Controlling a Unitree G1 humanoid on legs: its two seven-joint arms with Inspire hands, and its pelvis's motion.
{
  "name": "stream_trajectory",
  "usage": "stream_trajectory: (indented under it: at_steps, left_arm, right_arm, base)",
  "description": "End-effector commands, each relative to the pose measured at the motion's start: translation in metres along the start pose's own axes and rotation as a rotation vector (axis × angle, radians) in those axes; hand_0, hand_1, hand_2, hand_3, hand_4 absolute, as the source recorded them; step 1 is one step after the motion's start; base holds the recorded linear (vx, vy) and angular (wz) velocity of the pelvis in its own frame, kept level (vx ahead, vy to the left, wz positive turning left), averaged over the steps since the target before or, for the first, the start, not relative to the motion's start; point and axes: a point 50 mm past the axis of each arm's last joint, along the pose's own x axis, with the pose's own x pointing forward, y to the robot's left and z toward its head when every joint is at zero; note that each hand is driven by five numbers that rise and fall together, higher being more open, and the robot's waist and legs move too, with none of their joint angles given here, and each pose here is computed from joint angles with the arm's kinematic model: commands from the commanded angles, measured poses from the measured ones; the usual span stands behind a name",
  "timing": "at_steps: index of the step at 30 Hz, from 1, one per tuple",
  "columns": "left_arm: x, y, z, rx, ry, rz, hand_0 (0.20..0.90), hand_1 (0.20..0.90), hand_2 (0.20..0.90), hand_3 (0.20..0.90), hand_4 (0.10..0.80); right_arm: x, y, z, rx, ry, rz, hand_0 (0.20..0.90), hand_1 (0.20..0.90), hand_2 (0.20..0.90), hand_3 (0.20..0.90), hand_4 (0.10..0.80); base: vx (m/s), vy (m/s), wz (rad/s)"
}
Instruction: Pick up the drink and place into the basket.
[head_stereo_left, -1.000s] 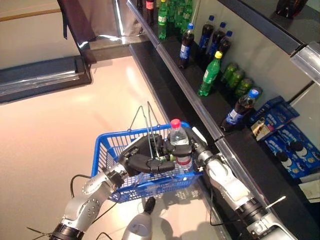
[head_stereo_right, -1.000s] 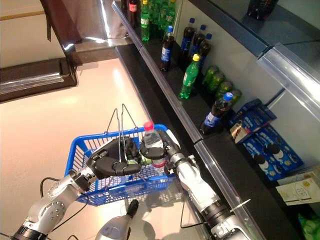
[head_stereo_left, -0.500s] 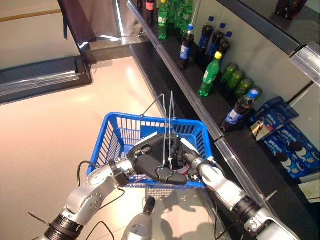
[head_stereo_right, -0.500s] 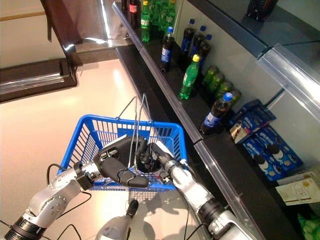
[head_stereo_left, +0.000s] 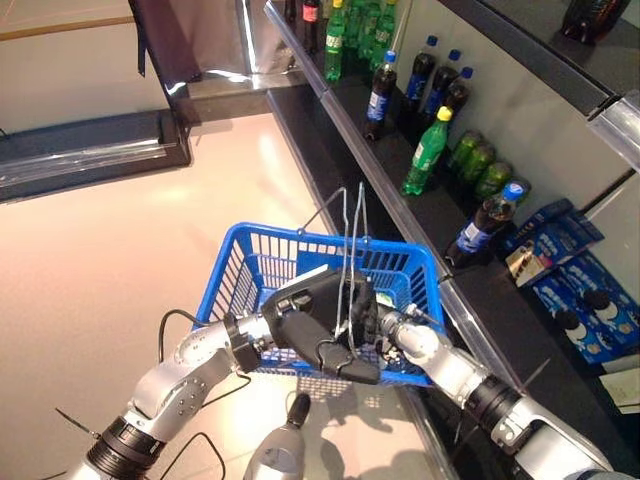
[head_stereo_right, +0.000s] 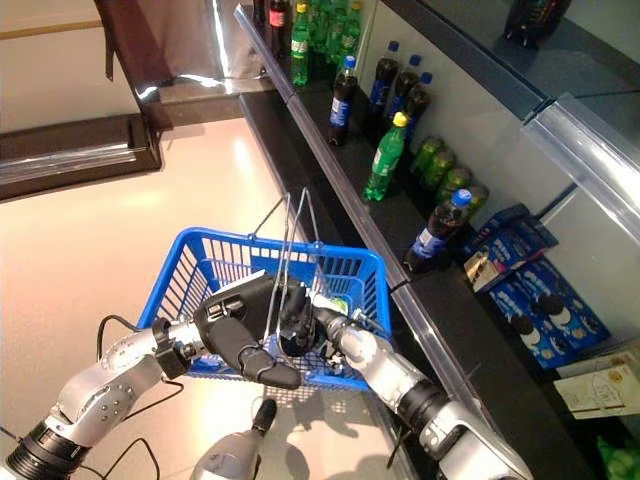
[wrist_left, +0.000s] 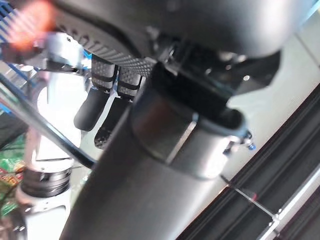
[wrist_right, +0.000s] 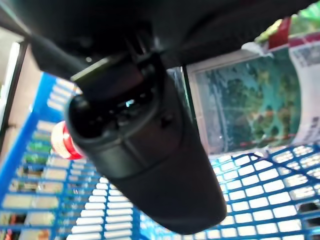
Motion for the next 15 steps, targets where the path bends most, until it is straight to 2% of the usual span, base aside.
stream_trajectory:
  at_steps: [1,15]
  left_arm:
    - [0.042,-0.084,0.098,0.272,-0.554,-0.641,0.3,0.3,0.3,0.2,0.1]
    - [0.049,-0.094,0.098,0.268,-0.534,-0.739,0.3,0.3,0.3,0.2,0.1]
  right_arm:
    - [0.014,-0.029,0.043,-0.167,-0.133,-0.022,0.3,0.3,0.3,0.2,0.1]
    - [0.026,-0.012,0.034,-0.172,-0.063,0.145,0.3,0.3,0.3,0.2,0.1]
  base:
    - [0.0,0.0,0.0]
    - [0.004,0.0,0.0]
